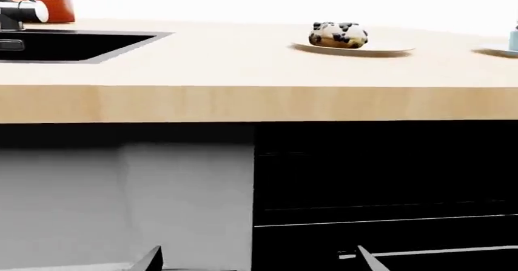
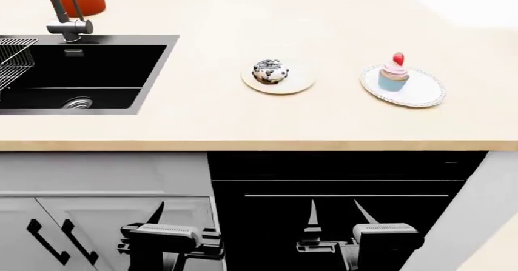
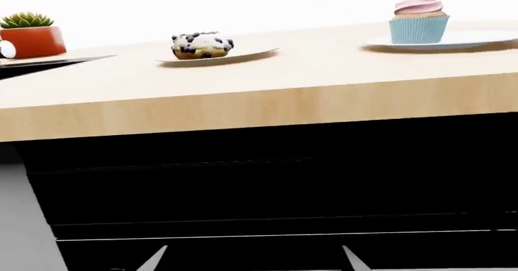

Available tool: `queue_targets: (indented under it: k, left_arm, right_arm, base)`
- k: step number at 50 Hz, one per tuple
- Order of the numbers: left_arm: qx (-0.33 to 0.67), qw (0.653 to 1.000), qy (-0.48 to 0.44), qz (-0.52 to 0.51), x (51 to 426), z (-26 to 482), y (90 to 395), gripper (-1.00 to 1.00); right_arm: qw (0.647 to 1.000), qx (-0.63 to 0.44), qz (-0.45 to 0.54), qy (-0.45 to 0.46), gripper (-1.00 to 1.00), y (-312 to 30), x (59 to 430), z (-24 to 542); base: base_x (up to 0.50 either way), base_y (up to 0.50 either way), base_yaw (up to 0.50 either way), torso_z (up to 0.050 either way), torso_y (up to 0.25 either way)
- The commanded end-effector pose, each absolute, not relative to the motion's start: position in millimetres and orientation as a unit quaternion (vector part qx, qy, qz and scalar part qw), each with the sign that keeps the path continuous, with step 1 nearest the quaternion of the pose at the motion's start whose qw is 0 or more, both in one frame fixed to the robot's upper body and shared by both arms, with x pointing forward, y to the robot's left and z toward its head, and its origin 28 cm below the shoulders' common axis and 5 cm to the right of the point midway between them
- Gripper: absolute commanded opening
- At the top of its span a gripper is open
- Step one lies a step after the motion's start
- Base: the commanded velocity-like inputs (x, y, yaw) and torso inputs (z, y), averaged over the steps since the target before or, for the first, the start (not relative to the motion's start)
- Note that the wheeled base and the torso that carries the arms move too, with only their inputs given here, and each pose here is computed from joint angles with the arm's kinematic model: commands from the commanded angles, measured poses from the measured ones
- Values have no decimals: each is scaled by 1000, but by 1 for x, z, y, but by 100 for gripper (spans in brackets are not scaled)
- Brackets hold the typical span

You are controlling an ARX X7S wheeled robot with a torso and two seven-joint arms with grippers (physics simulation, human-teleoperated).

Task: Move the dessert items from the plate to the tray.

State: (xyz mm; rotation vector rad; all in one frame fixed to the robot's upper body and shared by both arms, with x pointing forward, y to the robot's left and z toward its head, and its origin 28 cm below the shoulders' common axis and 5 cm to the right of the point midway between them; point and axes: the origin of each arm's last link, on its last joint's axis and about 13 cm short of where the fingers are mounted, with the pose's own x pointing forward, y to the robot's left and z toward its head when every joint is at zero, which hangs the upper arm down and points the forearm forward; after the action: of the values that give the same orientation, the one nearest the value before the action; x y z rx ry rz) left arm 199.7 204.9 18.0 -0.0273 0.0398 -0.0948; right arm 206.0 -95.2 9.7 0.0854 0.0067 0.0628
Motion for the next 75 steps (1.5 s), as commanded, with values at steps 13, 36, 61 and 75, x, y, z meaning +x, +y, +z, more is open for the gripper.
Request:
queue_targets:
  k: [13, 36, 61, 75]
  left_arm:
    - [-16, 999, 17, -46, 200, 21, 205, 100]
    - [179, 968, -124, -120, 389, 391, 225, 100]
    - [134, 987, 81, -26, 416, 356, 284, 100]
    - [129, 988, 79, -21, 415, 356, 287, 100]
  right_arm:
    - [999, 42, 34, 2, 100, -95, 206, 11]
    - [974, -175, 113, 91, 100, -164, 326, 344]
    - [978, -48, 62, 195, 100, -207, 374, 371]
    - [978, -43, 64, 196, 100, -206, 374, 371]
  base:
    - [0, -500, 0, 0, 0]
    - [0, -174, 0, 0, 0]
    - [144, 0, 0, 0, 0]
    - [500, 0, 0, 0, 0]
